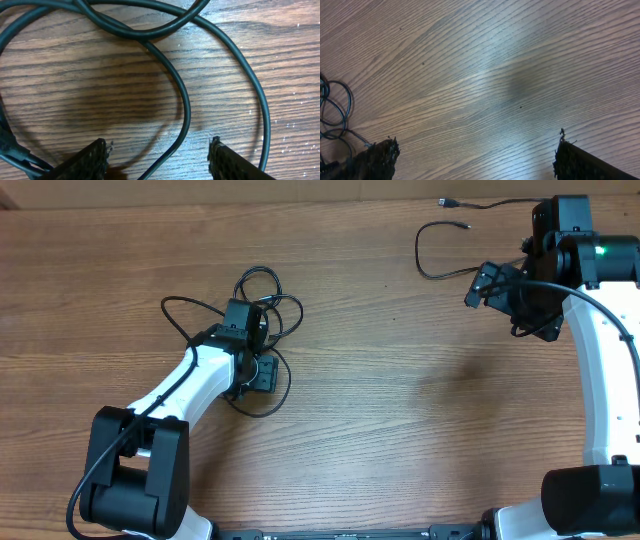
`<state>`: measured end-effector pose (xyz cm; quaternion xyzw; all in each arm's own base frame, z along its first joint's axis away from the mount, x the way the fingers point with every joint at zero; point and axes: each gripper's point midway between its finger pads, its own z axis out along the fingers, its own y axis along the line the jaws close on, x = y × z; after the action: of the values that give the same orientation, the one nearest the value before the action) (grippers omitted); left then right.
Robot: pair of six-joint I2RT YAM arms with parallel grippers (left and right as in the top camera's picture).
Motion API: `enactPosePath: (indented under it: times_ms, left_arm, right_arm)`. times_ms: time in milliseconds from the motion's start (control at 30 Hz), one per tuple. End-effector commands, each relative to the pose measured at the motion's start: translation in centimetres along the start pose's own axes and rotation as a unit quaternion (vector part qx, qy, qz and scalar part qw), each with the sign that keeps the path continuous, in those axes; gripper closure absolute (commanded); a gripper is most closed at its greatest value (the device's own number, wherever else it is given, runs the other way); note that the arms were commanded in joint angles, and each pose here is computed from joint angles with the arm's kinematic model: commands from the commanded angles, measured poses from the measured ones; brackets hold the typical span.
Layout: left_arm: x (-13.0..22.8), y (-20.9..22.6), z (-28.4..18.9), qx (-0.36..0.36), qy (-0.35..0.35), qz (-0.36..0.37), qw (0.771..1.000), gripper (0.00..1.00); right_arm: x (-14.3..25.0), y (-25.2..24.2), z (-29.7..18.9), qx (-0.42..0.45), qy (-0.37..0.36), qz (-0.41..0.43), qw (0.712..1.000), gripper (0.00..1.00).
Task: Untangle cables
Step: 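Grasp a black cable strand in the loops with the left gripper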
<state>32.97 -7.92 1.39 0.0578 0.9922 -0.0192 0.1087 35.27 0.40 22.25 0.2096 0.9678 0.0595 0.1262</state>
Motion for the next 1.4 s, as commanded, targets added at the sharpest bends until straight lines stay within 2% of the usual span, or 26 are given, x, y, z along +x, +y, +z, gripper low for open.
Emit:
enactPosePath:
  times_ms: [0,133,367,500,633,733,1067,1233,1367]
  left_arm:
    - [0.8,0.0,0.6,-0.004,0.013,0.012,1.0,0.36]
    - [0.9,0.0,0.6,-0.006,0.013,0.012,1.0,0.42]
    - [1.4,0.1,1.0,-0.006,0.017,0.014,1.0,0.42]
    - [1.7,0.2,1.6,-0.006,0.011,0.014,1.0,0.38]
    - [1.8,0.2,1.7,-0.006,0.011,0.014,1.0,0.41]
    - [1.7,0.3,1.7,-0.01,0.01,0.013,1.0,0.49]
    - [0.4,0.8,1.1,-0.028,-0.006,0.011,1.0,0.85]
    - [-1.6,0.3,-1.1,-0.019,-0.011,-0.012,1.0,0.96]
    - [-4.1,-1.1,-4.4,0.015,-0.017,-0.016,1.0,0.96]
  right_arm:
    - [-0.1,0.1,-0.6,-0.007,-0.009,0.004,1.0,0.0]
    - [-0.1,0.1,-0.6,-0.007,-0.009,0.004,1.0,0.0]
    - [-0.1,0.1,-0.6,-0.007,-0.009,0.004,1.0,0.0]
    - [-0.1,0.1,-0.6,-0.007,-0.009,0.004,1.0,0.0]
    - [-0.1,0.1,-0.6,-0.007,-0.009,0.004,1.0,0.0]
    - [-0.1,0.1,-0.6,-0.007,-0.009,0.004,1.0,0.0]
    - [-0.1,0.1,-0.6,-0.007,-0.009,0.004,1.0,0.0]
    - [-0.1,0.1,-0.6,-0.007,-0.009,0.004,1.0,0.0]
    - [-0.1,0.1,-0.6,-0.007,-0.009,0.004,1.0,0.0]
